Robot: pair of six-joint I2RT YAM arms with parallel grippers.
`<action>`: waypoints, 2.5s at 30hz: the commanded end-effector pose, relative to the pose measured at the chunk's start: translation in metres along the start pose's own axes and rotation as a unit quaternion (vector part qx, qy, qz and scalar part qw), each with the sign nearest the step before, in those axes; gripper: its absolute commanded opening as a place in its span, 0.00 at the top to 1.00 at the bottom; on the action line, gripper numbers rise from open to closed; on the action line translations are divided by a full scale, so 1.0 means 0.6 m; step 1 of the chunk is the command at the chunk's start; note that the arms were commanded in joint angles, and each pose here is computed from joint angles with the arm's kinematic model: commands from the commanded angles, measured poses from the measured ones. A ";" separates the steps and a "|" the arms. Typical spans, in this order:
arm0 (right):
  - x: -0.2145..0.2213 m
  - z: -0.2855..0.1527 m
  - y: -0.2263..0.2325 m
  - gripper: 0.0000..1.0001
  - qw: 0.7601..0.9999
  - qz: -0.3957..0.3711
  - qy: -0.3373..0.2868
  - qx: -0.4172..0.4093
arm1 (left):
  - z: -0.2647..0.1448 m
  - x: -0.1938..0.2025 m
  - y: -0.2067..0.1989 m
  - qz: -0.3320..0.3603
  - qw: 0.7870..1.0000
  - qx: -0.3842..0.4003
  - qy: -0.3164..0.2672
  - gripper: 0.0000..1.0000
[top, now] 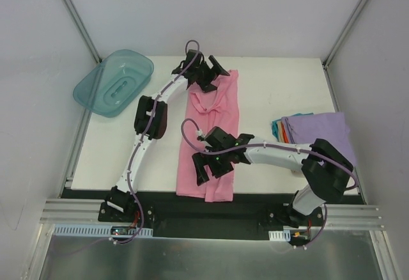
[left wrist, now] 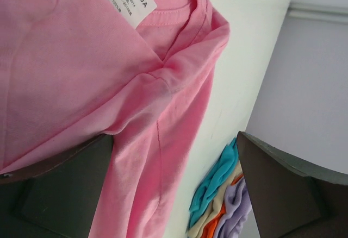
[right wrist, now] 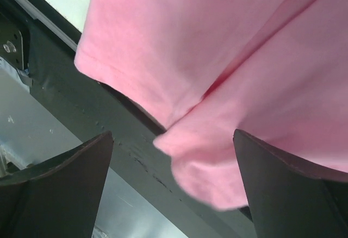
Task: Fold and stack the t-shirts
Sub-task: Rotate the tshirt 90 degrees, then grab the bottom of the folded rectangular tshirt with both arms
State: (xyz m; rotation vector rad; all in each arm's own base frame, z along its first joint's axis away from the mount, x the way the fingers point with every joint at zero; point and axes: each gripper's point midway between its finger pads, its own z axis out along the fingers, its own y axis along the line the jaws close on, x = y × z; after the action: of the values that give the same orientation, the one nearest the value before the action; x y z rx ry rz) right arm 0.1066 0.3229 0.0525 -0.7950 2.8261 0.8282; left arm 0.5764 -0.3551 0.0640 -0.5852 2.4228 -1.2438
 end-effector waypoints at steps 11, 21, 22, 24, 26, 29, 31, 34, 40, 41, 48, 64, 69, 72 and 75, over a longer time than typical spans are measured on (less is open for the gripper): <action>-0.059 -0.222 -0.106 0.04 0.950 0.050 -0.259 0.166 | -0.020 -0.107 -0.087 0.031 0.987 0.049 -0.152 0.01; -0.004 -0.308 -0.205 0.04 0.879 0.178 -0.382 0.223 | -0.332 -0.018 -0.337 0.195 0.956 0.135 -0.173 0.01; -0.002 -0.310 -0.208 0.04 0.877 0.180 -0.385 0.225 | -0.325 0.004 -0.294 0.198 0.962 0.107 -0.157 0.01; 0.001 -0.308 -0.207 0.04 0.879 0.177 -0.385 0.218 | -0.403 0.044 -0.312 0.217 0.955 0.119 -0.162 0.01; 0.000 -0.294 -0.198 0.04 0.890 0.168 -0.371 0.204 | -0.440 0.091 -0.254 0.223 0.959 0.094 -0.145 0.01; 0.002 -0.262 -0.185 0.04 0.911 0.158 -0.333 0.186 | -0.470 0.163 -0.148 0.209 0.970 0.052 -0.114 0.01; 0.005 -0.241 -0.180 0.03 0.919 0.165 -0.311 0.175 | -0.479 0.207 -0.059 0.172 0.979 0.006 -0.107 0.01; 0.015 -0.205 -0.164 0.03 0.935 0.163 -0.286 0.131 | -0.488 0.282 0.048 0.148 0.985 -0.058 -0.060 0.01; 0.038 -0.139 -0.119 0.01 0.960 0.165 -0.225 0.030 | -0.522 0.429 0.218 0.094 0.985 -0.140 0.047 0.01; 0.046 -0.132 -0.120 0.01 0.962 0.170 -0.212 0.031 | -0.525 0.443 0.233 0.085 0.984 -0.143 0.057 0.01; 0.073 -0.088 -0.116 0.09 0.970 0.185 -0.157 0.008 | -0.531 0.514 0.312 0.033 0.976 -0.178 0.120 0.11; 0.092 -0.034 -0.131 0.54 0.968 0.219 -0.120 0.005 | -0.502 0.541 0.371 0.031 0.952 -0.245 0.179 0.95; 0.092 -0.024 -0.121 0.78 0.972 0.207 -0.108 -0.012 | -0.500 0.540 0.386 0.034 0.951 -0.255 0.174 1.00; 0.096 -0.019 -0.118 0.99 0.975 0.197 -0.101 -0.013 | -0.503 0.540 0.388 0.042 0.952 -0.251 0.170 1.00; 0.100 -0.017 -0.112 0.99 0.976 0.195 -0.099 -0.017 | -0.509 0.536 0.389 0.055 0.956 -0.241 0.157 1.00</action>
State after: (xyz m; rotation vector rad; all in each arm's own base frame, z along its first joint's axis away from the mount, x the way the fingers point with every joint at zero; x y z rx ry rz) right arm 0.0953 0.2353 0.0141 -0.0983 2.8392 0.8957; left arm 0.1144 -0.2054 0.0128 -0.4412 3.0309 -0.8478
